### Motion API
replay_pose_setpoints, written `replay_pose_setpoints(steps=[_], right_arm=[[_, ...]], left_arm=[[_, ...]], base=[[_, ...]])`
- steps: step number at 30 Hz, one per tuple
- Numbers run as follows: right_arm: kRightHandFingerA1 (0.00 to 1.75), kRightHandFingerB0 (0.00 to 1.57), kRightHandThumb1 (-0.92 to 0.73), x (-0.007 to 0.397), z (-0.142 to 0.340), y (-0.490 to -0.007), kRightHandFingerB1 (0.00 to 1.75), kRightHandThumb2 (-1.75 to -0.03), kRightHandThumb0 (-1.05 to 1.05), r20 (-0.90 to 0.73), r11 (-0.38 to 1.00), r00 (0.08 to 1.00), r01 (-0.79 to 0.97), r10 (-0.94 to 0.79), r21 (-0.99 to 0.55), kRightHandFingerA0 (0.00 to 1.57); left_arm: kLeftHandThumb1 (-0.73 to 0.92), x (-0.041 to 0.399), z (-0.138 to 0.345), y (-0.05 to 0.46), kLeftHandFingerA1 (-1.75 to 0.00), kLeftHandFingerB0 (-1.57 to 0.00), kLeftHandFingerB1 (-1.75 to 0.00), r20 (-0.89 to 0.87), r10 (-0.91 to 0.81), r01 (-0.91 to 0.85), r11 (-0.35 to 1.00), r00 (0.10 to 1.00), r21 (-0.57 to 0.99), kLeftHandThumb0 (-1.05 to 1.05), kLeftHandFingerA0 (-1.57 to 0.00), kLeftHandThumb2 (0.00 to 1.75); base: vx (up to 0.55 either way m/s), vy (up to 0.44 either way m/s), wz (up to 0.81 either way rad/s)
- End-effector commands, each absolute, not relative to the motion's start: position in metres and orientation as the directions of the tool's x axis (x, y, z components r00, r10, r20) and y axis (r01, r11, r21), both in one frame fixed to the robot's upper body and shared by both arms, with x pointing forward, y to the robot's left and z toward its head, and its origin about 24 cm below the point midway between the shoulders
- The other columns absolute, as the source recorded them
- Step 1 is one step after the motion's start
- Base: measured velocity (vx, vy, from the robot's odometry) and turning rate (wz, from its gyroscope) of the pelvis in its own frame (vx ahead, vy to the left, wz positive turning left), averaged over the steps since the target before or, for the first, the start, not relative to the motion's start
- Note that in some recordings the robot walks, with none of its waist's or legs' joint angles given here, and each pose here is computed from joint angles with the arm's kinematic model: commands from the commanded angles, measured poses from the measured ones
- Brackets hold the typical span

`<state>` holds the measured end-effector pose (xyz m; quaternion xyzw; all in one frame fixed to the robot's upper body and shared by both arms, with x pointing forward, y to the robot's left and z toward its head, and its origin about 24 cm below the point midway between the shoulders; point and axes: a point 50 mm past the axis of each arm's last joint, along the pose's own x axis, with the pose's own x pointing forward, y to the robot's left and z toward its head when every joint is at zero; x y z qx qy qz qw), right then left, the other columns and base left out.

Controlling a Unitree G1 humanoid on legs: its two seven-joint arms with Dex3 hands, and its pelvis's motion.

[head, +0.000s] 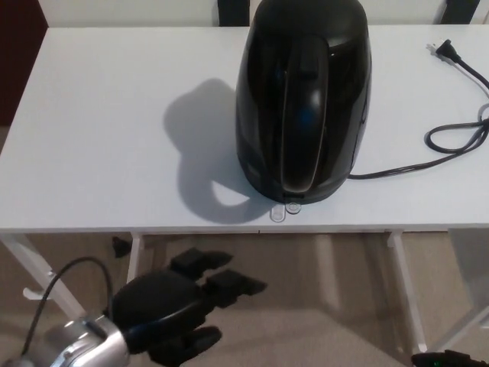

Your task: The robot walk towards a table in front and click the button on the base of the boilling pot using its left middle finger

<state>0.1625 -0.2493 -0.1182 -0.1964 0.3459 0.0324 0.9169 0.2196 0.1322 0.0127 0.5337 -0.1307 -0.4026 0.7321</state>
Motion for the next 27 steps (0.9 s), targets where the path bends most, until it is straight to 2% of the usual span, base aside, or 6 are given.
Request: replay_pose_setpoints(steps=[1, 6, 12, 13, 16, 27], right_arm=[[0.52, 0.56, -0.55, 0.171, -0.112, -0.261, 0.43, -0.57, -0.39, -0.647, 0.924, 0.755, -0.168, -0.103, -0.344, 0.9], [0.52, 0.58, -0.56, 0.173, -0.112, -0.261, 0.43, -0.57, -0.38, -0.646, 0.918, 0.757, -0.182, -0.098, -0.352, 0.89], [0.51, 0.62, -0.57, 0.177, -0.109, -0.262, 0.44, -0.56, -0.37, -0.633, 0.922, 0.769, -0.179, -0.087, -0.344, 0.89], [0.52, 0.64, -0.57, 0.176, -0.109, -0.262, 0.46, -0.57, -0.37, -0.632, 0.92, 0.77, -0.183, -0.085, -0.347, 0.89], [0.5, 0.62, -0.57, 0.175, -0.11, -0.264, 0.44, -0.56, -0.38, -0.642, 0.919, 0.762, -0.187, -0.087, -0.346, 0.89], [0.51, 0.57, -0.58, 0.168, -0.113, -0.262, 0.43, -0.57, -0.37, -0.649, 0.931, 0.757, -0.179, -0.076, -0.318, 0.86]], left_arm=[[0.7, 0.209, 0.033, 0.113, -0.48, 0.0, -0.47, -0.235, -0.9, 0.002, -0.252, 0.368, 0.968, -0.25, 0.0, 1.15], [0.74, 0.21, 0.032, 0.111, -0.32, -0.13, -0.31, -0.201, -0.909, -0.044, -0.232, 0.364, 0.972, -0.48, -0.14, 0.74], [0.78, 0.216, 0.035, 0.105, -0.32, -0.15, -0.31, -0.179, -0.92, -0.078, -0.219, 0.35, 0.973, -0.44, -0.16, 0.75], [0.71, 0.216, 0.035, 0.104, -0.48, 0.0, -0.47, -0.187, -0.919, -0.091, -0.231, 0.347, 0.969, -0.25, 0.0, 1.15], [0.74, 0.217, 0.034, 0.101, -0.32, -0.14, -0.32, -0.195, -0.917, -0.105, -0.245, 0.348, 0.964, -0.47, -0.15, 0.74], [0.66, 0.235, 0.026, 0.102, -0.48, 0.0, -0.47, -0.204, -0.886, -0.126, -0.278, 0.416, 0.952, -0.27, 0.0, 1.11]], base=[[0.0, 0.0, 0.0], [0.0, 0.0, 0.0], [0.0, 0.0, 0.0], [0.0, 0.0, 0.0], [0.0, 0.0, 0.0], [0.0, 0.0, 0.0]])
